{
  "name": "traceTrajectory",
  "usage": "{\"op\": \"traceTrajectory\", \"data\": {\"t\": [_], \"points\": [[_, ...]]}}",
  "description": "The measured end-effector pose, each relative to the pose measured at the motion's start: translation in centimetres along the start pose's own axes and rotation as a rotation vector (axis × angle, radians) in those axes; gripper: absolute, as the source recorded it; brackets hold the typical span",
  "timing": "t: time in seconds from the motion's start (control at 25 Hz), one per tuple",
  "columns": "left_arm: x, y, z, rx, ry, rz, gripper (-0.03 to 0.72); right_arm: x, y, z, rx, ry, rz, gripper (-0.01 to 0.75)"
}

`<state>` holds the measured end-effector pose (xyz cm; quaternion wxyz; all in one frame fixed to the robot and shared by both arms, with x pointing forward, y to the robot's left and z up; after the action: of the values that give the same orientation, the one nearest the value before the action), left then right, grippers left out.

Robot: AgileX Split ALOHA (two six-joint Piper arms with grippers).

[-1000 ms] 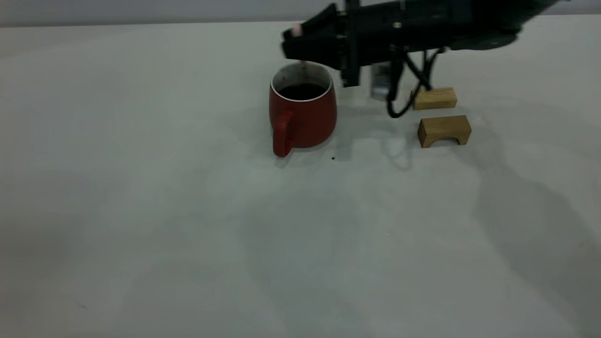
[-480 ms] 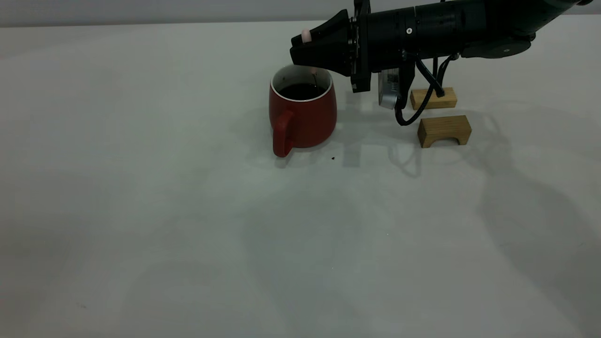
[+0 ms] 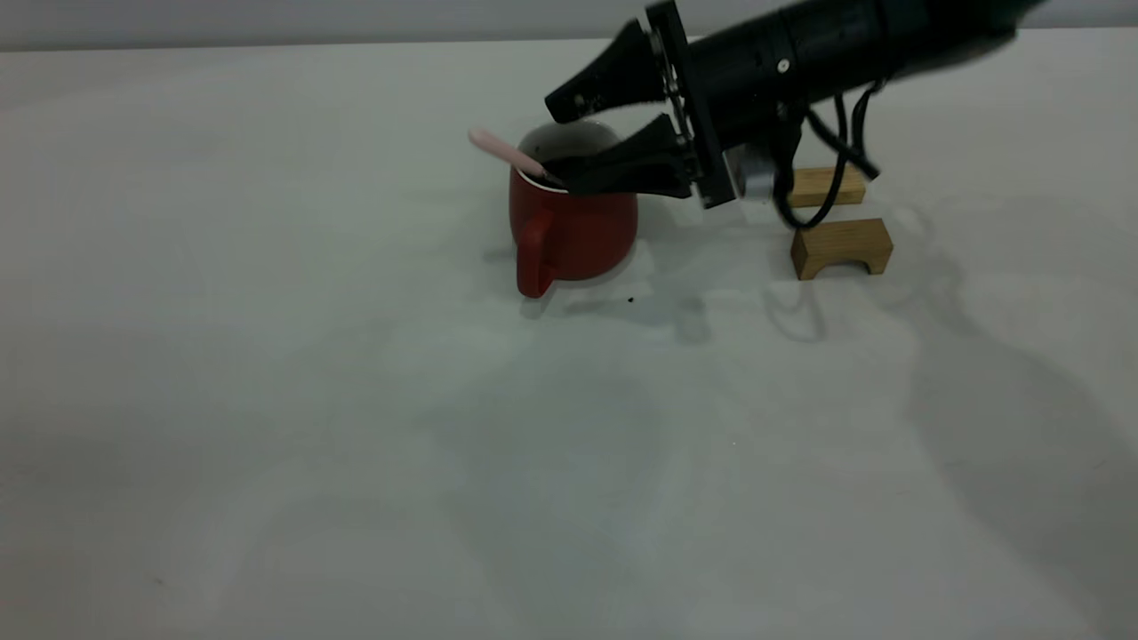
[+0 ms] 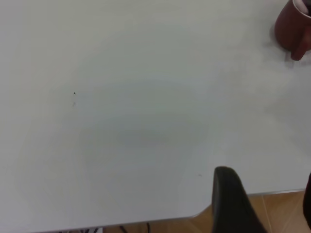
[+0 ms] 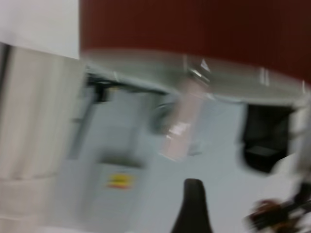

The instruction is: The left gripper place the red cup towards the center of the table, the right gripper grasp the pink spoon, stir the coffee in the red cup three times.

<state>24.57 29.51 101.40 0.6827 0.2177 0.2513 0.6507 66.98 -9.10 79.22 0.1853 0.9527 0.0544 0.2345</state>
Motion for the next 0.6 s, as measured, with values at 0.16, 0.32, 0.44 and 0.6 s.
{"op": "traceTrajectory", "data": {"t": [0.16,0.32,0.44,0.6], "points": [[0.0,0.0,0.0,0.0,0.0,0.0,0.436,0.2,1.6,-2.3,-0.052,0.379,-0.167,0.709],[0.0,0.0,0.0,0.0,0.0,0.0,0.436,-0.2,4.3,-4.5,-0.105,0.845,-0.479,0.621],[0.0,0.0,0.0,0.0,0.0,0.0,0.436,-0.1,6.8,-6.3,-0.144,1.15,-0.749,0.525],[0.0,0.0,0.0,0.0,0.0,0.0,0.436,1.6,10.6,-10.1,-0.23,1.388,-0.933,0.399]]}}
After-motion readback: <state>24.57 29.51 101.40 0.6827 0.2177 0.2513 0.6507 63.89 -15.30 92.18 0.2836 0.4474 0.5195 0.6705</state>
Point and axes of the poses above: a point on each arm's last joint axis where the gripper is mounted, y pointing back along that axis away from the gripper, x along the wrist's bending axis when the last joint is at zero, z = x × y, the point moved 3 cm from there along -y, pointing out along that axis toward the gripper, and after that the axes turned 4 degrees about y, right-handed, at the moved point
